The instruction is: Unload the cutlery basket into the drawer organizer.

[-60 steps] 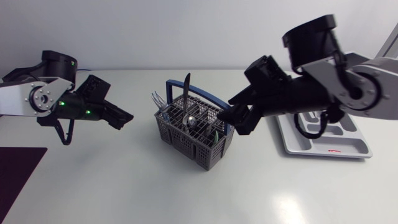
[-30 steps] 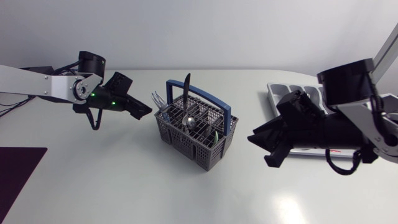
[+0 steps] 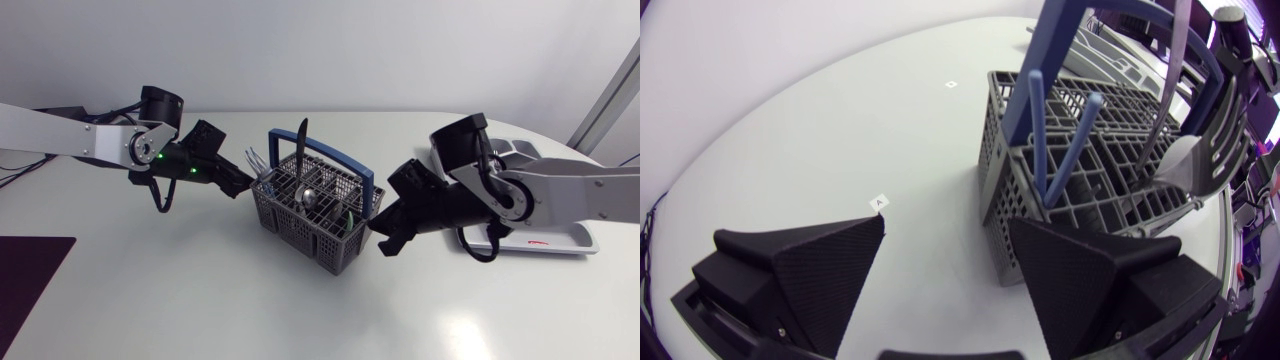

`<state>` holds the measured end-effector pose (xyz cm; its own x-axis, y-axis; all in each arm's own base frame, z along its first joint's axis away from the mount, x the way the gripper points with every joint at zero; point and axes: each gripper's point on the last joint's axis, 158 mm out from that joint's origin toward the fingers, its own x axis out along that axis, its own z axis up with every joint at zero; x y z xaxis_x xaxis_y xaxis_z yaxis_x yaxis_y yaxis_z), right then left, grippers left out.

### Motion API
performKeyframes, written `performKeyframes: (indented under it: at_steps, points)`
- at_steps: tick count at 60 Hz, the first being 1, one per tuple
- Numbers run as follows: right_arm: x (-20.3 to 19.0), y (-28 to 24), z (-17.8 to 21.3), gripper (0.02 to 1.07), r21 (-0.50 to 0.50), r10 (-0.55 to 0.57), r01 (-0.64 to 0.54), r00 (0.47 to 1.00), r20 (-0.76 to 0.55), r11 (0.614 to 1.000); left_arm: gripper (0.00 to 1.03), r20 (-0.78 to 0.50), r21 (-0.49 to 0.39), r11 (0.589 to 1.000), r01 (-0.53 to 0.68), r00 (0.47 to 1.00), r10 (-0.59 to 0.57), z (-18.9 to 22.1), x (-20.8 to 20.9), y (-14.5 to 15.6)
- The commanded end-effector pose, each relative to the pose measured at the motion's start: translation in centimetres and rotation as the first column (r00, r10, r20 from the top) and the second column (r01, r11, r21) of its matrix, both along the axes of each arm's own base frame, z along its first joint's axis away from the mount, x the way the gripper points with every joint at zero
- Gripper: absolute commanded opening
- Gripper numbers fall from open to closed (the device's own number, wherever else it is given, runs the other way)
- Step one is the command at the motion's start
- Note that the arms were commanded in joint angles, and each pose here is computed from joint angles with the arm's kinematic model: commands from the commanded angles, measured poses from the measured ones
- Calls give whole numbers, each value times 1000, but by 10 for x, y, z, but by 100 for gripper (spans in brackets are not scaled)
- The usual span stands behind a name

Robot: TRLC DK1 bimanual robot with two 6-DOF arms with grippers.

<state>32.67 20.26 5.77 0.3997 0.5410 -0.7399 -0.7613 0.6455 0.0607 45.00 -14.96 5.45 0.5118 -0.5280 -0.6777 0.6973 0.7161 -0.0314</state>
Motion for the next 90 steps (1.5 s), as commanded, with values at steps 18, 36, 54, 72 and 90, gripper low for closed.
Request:
performKeyframes:
  at_steps: [18, 36, 54, 72, 90]
  points:
    - [65, 13, 18, 15, 42, -54, 51, 997, 51, 998, 93, -22, 15, 995, 102, 995, -101, -3, -60, -14]
    - [93, 3, 18, 17, 37, -87, 85, 994, 66, 996, 93, -6, 42, 994, 103, 995, -103, 5, -73, -6]
    - [36, -34, 65, 91, 41, -92, 87, 982, 167, 995, 95, 135, 41, 999, 21, 990, -26, 65, -68, 53]
    - [-14, -41, 68, 92, 45, -79, 72, 984, 161, 996, 90, 111, -78, 990, 116, 988, -107, 72, -65, 34]
    - [-35, -37, 67, 92, 54, -69, 61, 986, 152, 997, 77, 117, -105, 980, 167, 981, -155, 78, -55, 15]
